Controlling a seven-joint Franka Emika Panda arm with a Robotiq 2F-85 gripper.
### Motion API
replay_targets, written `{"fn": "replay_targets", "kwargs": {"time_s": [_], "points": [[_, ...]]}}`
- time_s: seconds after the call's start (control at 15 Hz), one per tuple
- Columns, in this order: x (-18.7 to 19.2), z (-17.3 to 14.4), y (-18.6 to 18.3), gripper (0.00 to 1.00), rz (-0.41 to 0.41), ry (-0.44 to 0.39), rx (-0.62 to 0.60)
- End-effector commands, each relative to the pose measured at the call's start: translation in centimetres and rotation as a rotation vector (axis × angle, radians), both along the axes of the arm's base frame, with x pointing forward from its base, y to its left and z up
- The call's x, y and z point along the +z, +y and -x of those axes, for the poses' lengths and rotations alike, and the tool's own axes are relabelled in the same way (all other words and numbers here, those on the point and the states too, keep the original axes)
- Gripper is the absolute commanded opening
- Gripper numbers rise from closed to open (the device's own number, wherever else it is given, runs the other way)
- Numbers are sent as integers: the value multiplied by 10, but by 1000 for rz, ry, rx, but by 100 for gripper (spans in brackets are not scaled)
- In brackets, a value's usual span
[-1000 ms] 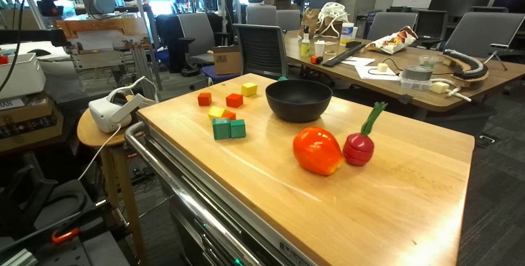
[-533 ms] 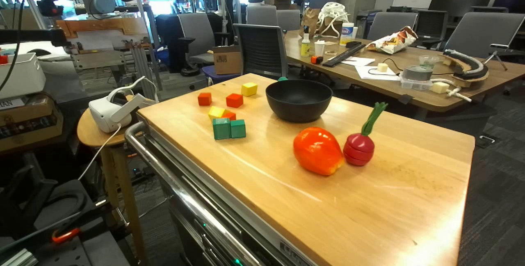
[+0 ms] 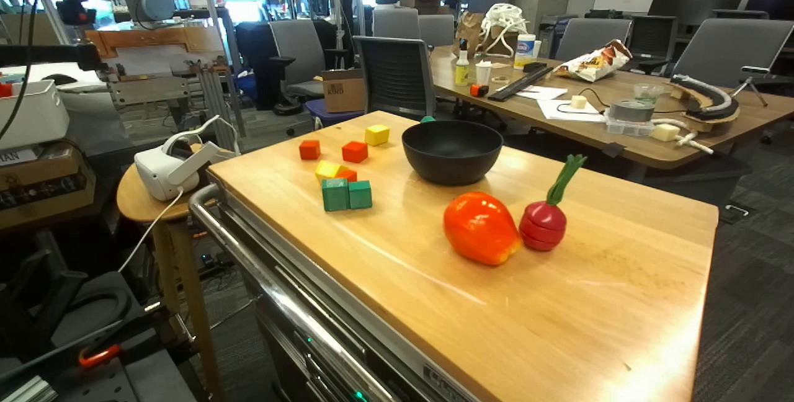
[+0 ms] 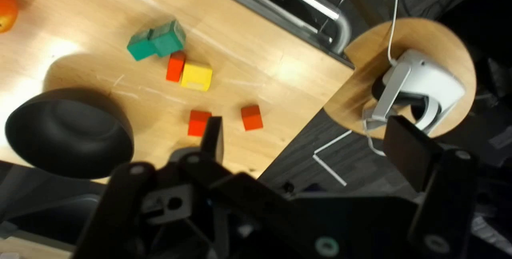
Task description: Move the apple to the top right corner of the countertop, place all the blocks inside the black bowl, put the radish in the bowl
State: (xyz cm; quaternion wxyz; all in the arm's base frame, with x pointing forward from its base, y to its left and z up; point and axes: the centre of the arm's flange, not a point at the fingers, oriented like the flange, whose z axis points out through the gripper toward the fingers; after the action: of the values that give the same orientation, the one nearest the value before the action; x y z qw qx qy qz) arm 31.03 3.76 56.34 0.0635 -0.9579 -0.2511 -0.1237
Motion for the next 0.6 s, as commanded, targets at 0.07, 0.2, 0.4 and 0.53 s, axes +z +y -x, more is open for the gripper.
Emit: {"fn": "replay_targets", "kwargs": {"time_s": [0.07, 0.2, 0.4, 0.53], "points": [[17, -55, -30, 100, -74, -87, -227], [12, -69, -36, 100, -78, -95, -340], [-1, -57, -44, 100, -61, -76, -303], [-3, -62, -42, 100, -59, -70, -317]]}}
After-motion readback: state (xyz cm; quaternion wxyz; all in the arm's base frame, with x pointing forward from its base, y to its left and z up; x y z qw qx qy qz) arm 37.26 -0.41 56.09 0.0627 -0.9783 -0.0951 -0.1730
